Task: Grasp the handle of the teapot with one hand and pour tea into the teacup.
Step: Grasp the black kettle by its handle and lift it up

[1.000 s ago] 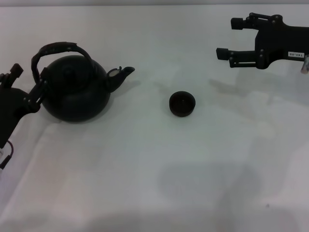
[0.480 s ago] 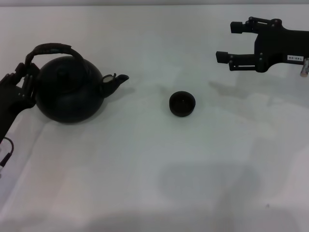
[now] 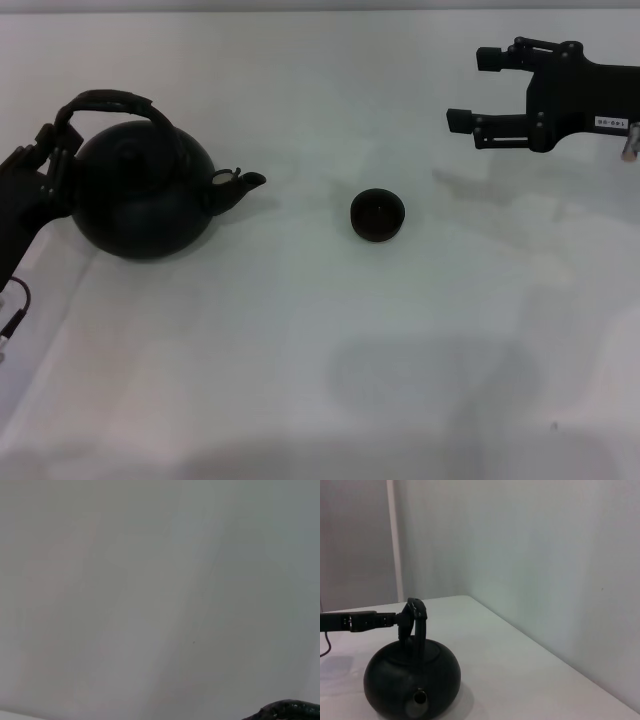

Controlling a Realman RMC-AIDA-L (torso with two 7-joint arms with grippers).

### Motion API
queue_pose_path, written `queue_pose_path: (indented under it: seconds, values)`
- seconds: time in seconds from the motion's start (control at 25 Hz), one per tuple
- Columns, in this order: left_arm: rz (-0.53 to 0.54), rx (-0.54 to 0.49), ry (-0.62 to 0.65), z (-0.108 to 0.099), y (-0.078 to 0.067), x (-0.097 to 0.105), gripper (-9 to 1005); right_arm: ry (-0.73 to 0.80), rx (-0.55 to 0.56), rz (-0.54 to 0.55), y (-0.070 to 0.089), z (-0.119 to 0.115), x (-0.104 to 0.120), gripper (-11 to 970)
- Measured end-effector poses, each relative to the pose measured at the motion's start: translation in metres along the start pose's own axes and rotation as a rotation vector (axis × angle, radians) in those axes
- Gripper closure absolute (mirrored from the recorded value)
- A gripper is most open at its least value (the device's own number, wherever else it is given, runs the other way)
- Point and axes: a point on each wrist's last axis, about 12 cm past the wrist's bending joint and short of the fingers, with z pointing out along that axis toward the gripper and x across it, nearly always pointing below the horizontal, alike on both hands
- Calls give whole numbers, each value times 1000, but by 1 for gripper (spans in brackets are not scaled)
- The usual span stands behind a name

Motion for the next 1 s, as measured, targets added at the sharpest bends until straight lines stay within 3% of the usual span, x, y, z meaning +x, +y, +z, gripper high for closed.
queue_pose_path:
  seconds: [0.4, 0.52, 1.0]
  values:
    - [1, 31, 25, 17, 1, -5, 795, -43, -3, -23, 3, 1, 3, 87]
    - [-2, 71, 64, 33, 3, -9, 797, -60, 3, -41, 3, 0, 4, 87]
    - [96, 191, 183, 82, 8, -51, 805, -108, 26, -66, 5, 0, 9, 88]
